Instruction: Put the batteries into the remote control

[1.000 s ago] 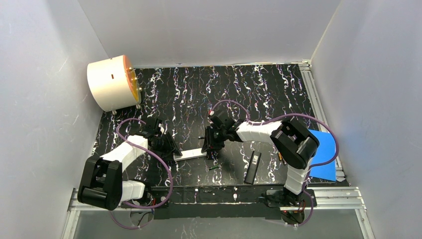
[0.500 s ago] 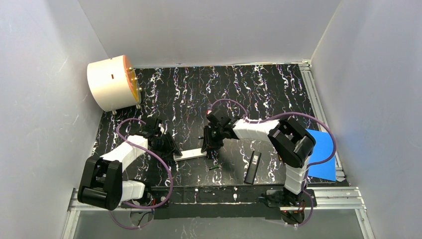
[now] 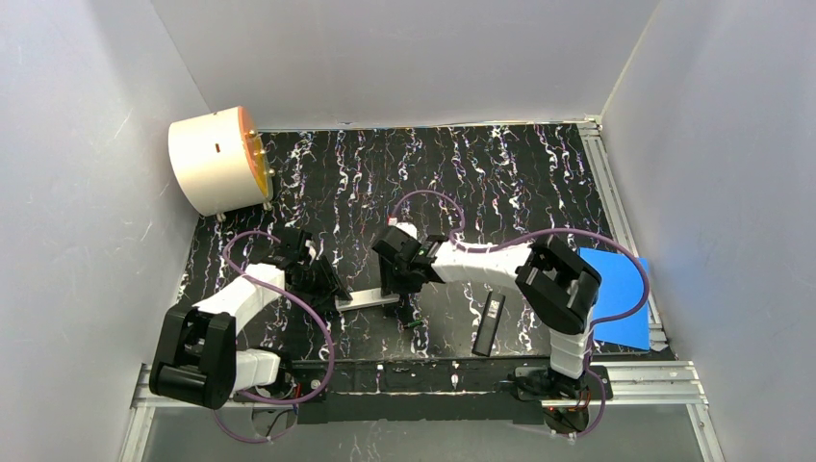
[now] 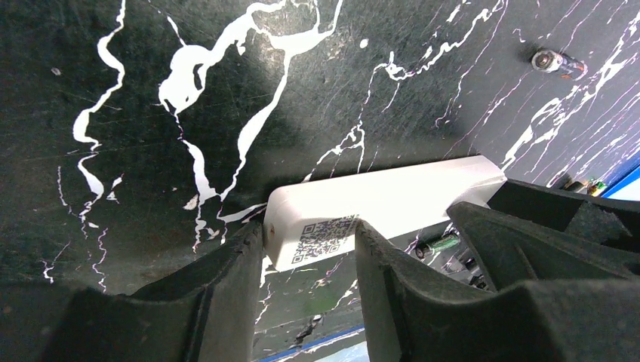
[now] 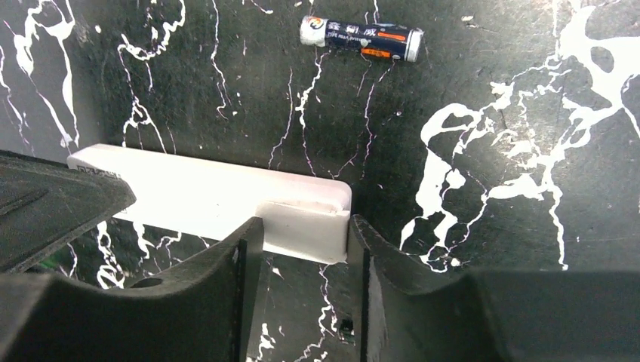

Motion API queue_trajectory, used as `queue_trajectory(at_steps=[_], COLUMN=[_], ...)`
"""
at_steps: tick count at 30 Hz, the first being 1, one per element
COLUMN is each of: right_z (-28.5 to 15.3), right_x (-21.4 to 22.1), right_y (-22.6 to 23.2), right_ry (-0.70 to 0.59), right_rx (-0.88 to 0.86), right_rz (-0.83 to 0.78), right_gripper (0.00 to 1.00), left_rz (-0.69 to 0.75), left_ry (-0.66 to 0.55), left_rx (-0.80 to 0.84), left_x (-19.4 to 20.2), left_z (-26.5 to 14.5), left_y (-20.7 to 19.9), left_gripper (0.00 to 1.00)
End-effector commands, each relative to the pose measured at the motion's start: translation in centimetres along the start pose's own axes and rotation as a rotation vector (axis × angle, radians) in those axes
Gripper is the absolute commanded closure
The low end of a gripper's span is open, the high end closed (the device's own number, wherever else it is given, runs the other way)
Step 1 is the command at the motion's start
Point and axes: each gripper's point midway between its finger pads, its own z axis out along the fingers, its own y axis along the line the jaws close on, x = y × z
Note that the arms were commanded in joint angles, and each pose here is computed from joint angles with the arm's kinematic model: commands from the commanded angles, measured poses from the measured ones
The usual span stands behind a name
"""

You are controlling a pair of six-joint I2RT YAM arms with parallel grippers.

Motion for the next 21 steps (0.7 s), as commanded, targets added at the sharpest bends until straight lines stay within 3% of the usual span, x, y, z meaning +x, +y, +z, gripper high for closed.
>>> queue_trajectory(at_steps=[1, 7, 21], right_z=[5.2, 4.4, 1.3], right_x=[9.6, 8.5, 5.7], right_y=[-4.7, -8.4, -9.3], right_ry=[0.137, 0.082, -0.014], right_rx=[0.183, 0.258, 0.419], right_rz=[-0.040, -0.015, -0.095], right_gripper=[0.47, 0.43, 0.34], left_rz=[-0.043, -0.010, 0.017], left_ry=[0.111, 0.121, 0.118], left_rx=[0.069, 0.059, 0.060], left_x=[3.0, 3.2, 3.4], left_z=[3.0, 3.1, 2.7], left_y=[-0.3, 0.2, 0.4], left_gripper=[0.65, 0.65, 0.65])
